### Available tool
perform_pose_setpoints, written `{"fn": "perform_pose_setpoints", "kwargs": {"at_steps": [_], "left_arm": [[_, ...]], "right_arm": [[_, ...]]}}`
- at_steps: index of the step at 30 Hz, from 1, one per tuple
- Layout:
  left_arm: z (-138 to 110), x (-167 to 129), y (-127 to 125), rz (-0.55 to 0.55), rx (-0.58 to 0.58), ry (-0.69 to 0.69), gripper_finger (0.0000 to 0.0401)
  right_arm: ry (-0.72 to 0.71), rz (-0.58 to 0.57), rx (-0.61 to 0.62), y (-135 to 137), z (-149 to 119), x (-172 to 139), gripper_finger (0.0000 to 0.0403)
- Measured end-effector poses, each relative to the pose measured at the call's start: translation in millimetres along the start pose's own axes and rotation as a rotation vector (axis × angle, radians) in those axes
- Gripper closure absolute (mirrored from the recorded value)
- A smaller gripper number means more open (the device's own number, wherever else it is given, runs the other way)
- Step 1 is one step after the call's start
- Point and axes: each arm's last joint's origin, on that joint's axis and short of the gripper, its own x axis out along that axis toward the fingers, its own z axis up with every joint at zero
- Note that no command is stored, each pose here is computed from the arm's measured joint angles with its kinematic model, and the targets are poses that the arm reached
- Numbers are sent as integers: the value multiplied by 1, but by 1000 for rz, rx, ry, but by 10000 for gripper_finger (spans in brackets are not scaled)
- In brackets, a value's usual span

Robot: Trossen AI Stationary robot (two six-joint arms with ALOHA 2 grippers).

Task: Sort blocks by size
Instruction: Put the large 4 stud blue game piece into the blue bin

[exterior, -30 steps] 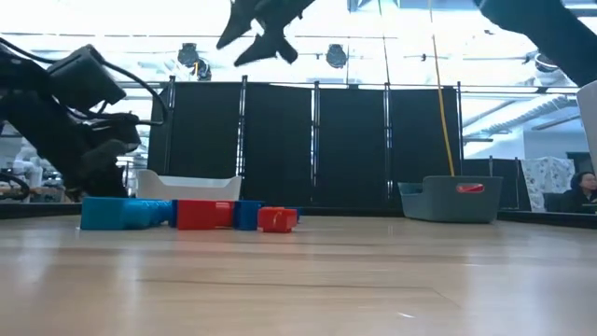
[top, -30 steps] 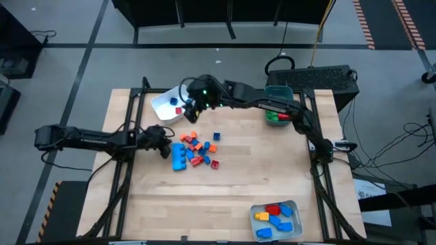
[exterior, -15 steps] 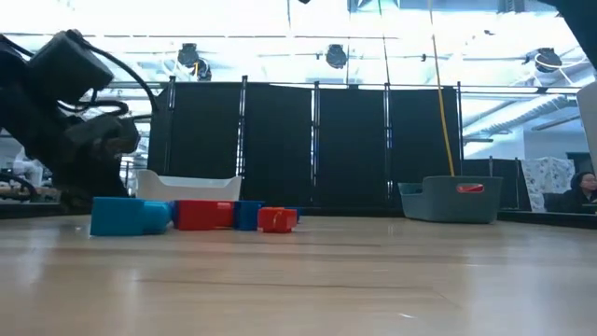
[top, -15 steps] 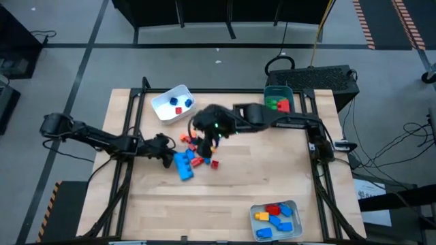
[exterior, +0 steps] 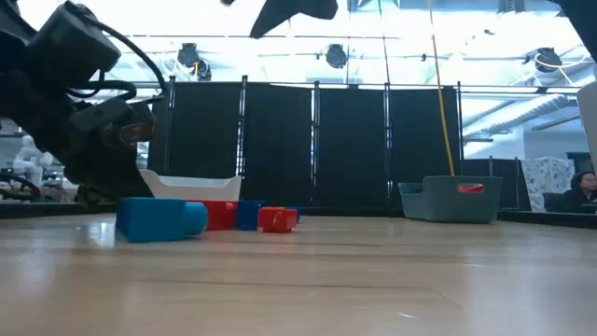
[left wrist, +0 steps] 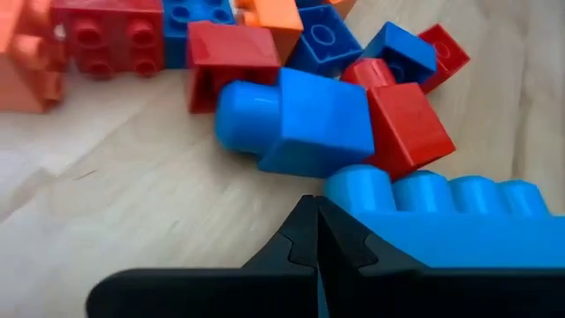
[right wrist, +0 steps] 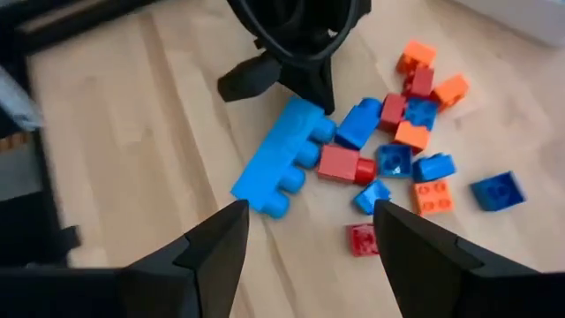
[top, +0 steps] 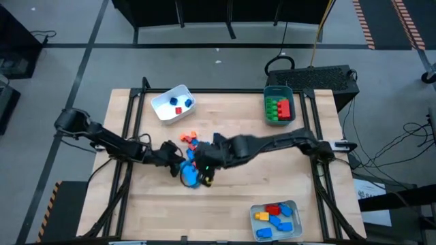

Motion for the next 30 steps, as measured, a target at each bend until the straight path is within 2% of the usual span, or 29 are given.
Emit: {"fn": "perform_pose_setpoints", "kwargs": {"at_steps": [7,12,16,21,30], "left_arm": [[-6,12,-14,3,59,14,399],[-9,15,-14,25,89,21,399],[-9,15,-14,23,106,20,399],[-9,15,-14,25,112,21,399],[-9,15,-14,23,114,19,399]], "right_arm": [[97,-56,9,15,-22,76,177],[191,-21,41,14,-33,123,177],[240,8,65,11,-38,149,177],[262,11,80,6,-39,160,177],[231,42,60,14,-42,165,176]]}}
